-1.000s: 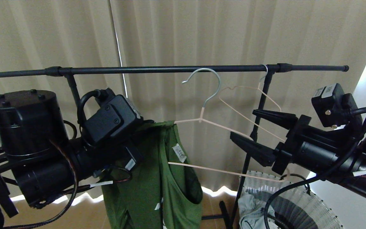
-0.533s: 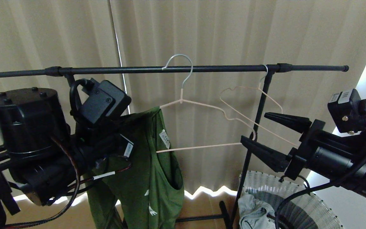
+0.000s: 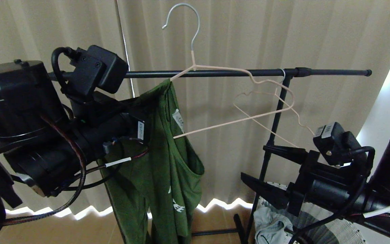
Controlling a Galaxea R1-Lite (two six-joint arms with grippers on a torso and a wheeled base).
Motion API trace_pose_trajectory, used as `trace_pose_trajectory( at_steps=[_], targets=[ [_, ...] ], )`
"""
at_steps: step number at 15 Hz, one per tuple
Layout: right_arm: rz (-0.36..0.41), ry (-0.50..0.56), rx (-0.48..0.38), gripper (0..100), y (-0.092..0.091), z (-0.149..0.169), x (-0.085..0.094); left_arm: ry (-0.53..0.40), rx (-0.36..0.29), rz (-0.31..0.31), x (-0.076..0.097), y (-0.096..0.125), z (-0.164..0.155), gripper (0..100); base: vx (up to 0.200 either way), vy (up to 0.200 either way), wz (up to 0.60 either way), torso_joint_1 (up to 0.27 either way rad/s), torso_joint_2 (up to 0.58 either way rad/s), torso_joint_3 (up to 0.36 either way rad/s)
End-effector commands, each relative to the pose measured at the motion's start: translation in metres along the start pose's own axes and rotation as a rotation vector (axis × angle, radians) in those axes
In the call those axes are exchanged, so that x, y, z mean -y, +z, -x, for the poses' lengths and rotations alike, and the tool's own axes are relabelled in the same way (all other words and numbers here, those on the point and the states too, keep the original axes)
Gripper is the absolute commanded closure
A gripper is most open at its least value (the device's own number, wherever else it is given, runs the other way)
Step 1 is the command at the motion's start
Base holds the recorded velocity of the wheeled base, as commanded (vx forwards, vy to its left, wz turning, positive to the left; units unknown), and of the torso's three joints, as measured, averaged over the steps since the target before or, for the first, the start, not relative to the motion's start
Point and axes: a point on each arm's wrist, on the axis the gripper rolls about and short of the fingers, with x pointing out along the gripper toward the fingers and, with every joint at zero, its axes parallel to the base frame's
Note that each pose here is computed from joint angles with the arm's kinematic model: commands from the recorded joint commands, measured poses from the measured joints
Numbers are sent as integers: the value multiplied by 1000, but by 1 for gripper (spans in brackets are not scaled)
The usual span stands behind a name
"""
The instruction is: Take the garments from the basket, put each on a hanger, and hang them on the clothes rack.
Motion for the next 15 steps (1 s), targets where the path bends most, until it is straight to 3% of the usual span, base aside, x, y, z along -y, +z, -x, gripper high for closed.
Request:
trace_pose_trajectory(
  at_steps=[1,8,15],
  targets=[
    [-5,7,-40,0,-9,-13,1,-14,31,9,4,4,0,100,0,0,0,0,0,0],
    [12,-31,-8,0,-19,-68,-3,-58,79,18,18,10,2,100,0,0,0,0,0,0],
    [15,-28,-51,0,-31,-81,-12,-66,88,20,20,11,3,100,0,0,0,0,0,0]
  ],
)
